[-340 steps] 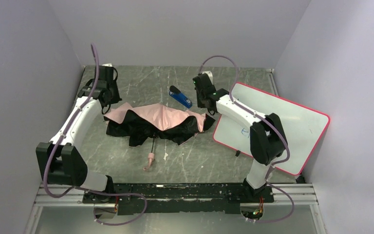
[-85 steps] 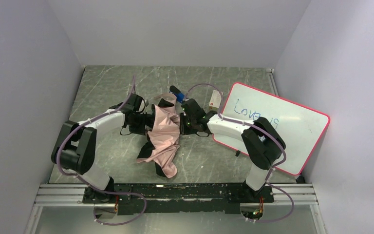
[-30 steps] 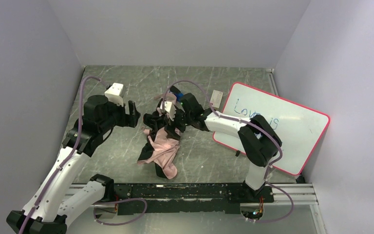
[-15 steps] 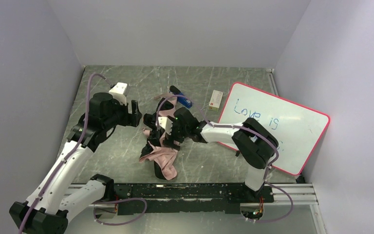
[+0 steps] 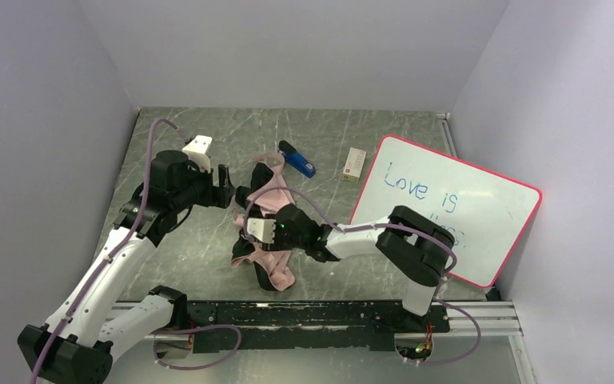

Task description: Put away the umbrella

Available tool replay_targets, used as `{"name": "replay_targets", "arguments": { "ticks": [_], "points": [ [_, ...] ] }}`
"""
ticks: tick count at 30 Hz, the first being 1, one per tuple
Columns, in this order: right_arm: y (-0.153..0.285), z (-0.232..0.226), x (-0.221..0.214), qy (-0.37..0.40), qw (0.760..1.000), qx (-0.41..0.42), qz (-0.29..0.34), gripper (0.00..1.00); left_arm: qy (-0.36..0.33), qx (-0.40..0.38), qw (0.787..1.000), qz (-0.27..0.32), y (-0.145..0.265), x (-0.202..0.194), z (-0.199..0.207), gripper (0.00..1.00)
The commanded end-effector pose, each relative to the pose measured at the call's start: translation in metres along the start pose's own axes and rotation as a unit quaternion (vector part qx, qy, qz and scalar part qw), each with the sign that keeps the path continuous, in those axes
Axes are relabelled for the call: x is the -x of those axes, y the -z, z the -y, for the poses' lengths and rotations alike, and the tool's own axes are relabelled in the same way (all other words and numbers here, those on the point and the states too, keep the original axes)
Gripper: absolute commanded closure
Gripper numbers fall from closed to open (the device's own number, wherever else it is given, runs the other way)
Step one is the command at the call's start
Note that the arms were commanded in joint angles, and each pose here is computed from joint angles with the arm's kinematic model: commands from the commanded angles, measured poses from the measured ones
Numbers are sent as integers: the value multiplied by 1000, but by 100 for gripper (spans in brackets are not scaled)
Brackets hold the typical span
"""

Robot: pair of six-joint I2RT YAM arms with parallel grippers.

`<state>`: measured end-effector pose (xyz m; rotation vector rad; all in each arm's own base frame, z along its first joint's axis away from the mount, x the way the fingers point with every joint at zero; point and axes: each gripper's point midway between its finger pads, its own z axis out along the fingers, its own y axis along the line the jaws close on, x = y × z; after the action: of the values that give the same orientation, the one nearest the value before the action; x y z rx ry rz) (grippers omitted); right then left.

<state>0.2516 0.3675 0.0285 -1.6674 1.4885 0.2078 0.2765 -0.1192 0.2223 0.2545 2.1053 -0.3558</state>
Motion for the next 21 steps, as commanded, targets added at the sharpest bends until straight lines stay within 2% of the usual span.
{"name": "replay_targets", "arguments": {
  "ticks": [1,4,6,12,17,21],
  "points": [
    [7,-22,-59,61,992,-23,-107,49,2,-22,1000,18,-1,12,10,17],
    [16,-21,-61,95,986,-68,-120,47,5,-29,999,17,-2,12,12,17],
    [23,-17,-52,101,984,-97,-109,42,6,-33,999,19,-3,13,14,17],
    [56,12,5,27,988,-150,-27,22,25,-5,998,50,5,32,7,14],
    [85,26,40,-28,987,-158,27,16,41,22,995,85,21,56,0,12],
    [115,35,64,-103,976,-172,88,12,57,42,990,121,40,78,-4,11]
  ]
}}
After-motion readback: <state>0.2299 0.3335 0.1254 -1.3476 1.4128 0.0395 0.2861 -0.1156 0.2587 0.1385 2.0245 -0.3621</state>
